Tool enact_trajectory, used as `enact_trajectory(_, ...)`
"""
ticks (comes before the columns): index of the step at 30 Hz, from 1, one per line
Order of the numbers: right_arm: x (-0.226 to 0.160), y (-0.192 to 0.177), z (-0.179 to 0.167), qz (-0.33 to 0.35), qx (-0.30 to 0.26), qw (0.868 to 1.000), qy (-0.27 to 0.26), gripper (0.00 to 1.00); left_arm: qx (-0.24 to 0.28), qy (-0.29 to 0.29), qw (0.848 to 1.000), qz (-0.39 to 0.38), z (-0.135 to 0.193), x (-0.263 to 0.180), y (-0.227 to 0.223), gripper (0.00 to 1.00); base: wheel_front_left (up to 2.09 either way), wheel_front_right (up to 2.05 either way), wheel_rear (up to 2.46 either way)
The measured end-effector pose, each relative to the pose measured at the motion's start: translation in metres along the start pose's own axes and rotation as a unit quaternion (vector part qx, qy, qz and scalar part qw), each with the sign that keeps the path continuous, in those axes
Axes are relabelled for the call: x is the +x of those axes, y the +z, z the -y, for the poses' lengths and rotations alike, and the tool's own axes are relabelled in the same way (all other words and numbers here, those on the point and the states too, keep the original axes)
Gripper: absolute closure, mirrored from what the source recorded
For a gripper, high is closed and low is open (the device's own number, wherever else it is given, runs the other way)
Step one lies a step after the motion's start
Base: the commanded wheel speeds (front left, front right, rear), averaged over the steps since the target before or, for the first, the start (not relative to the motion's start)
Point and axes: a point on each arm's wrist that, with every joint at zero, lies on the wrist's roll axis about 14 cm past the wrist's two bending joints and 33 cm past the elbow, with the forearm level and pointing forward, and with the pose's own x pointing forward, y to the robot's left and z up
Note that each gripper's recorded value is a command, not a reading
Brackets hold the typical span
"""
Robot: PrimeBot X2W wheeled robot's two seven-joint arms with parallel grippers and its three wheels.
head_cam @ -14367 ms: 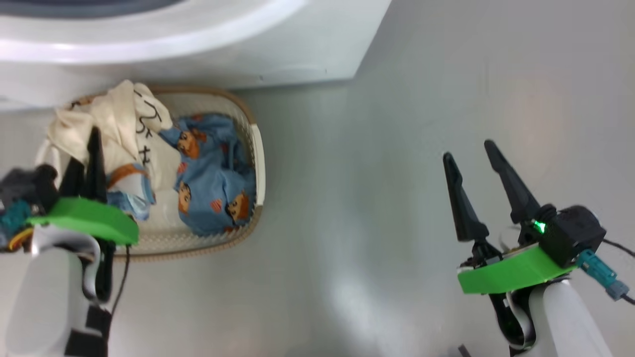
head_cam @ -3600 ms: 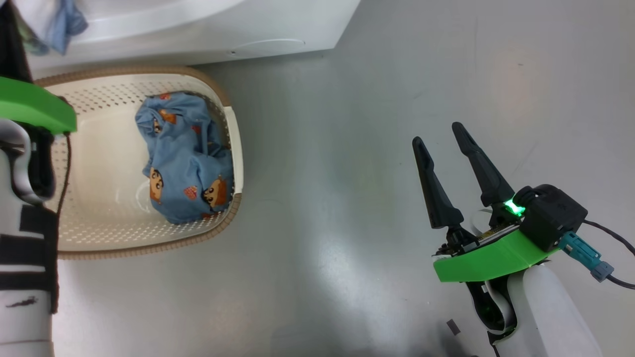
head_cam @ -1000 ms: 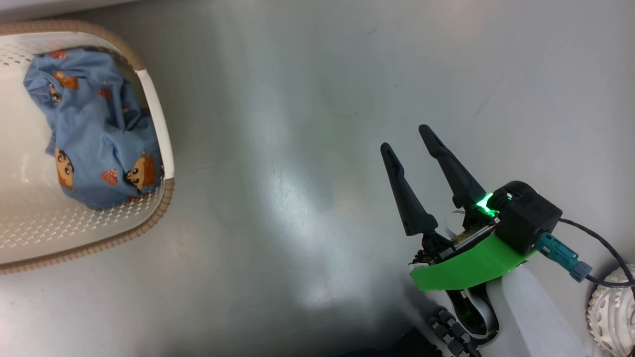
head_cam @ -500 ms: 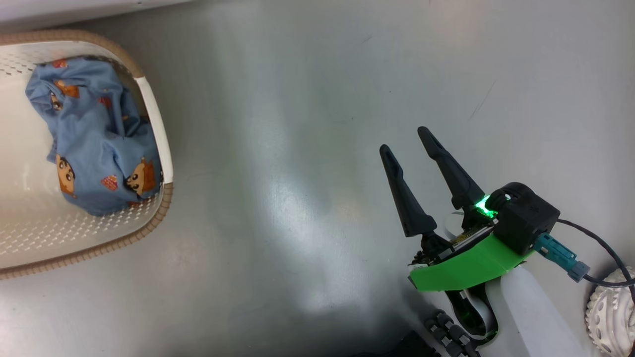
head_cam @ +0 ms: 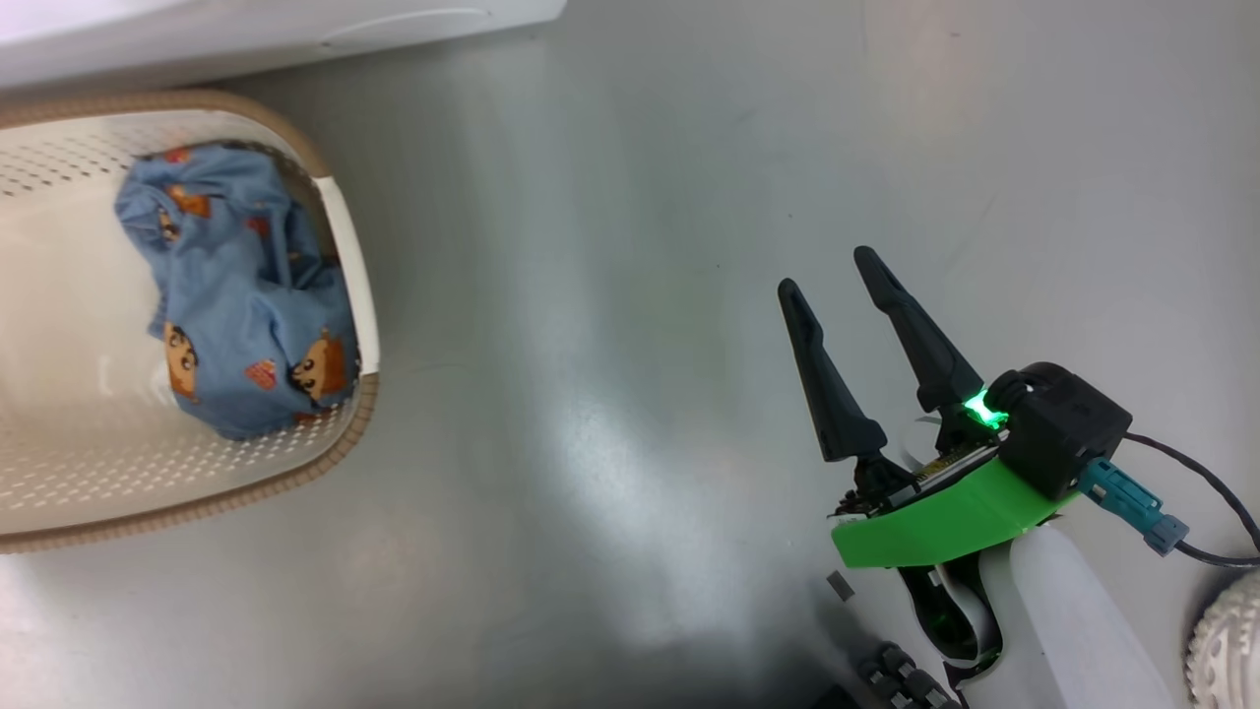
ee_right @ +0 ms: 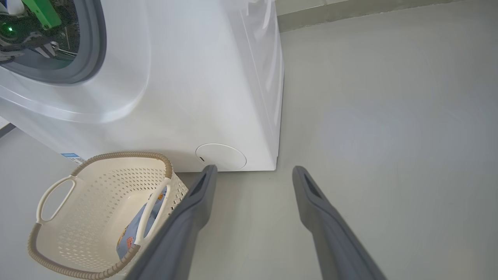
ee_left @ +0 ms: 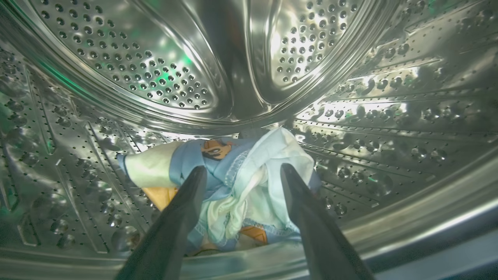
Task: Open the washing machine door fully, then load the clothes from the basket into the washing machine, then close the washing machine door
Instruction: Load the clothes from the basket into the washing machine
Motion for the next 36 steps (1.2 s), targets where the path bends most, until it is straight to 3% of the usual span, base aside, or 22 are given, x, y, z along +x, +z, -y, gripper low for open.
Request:
enact_trajectory(15, 0.004, 0.034, -0.017, 0.045, -0.004, 0.999, 0.021, 0.00, -0.025, 0.009, 1.000, 0.013, -0.001, -0.050, 0.012, 0.00, 0.00, 0.00, 0.00)
enact_trajectory(36, -0.036, 0.075, -0.042, 0.085, 0.001, 0.996, 0.037, 0.00, -0.045, 0.031, 0.992, 0.116, 0.002, -0.156, 0.079, 0.00, 0.00, 0.00, 0.00)
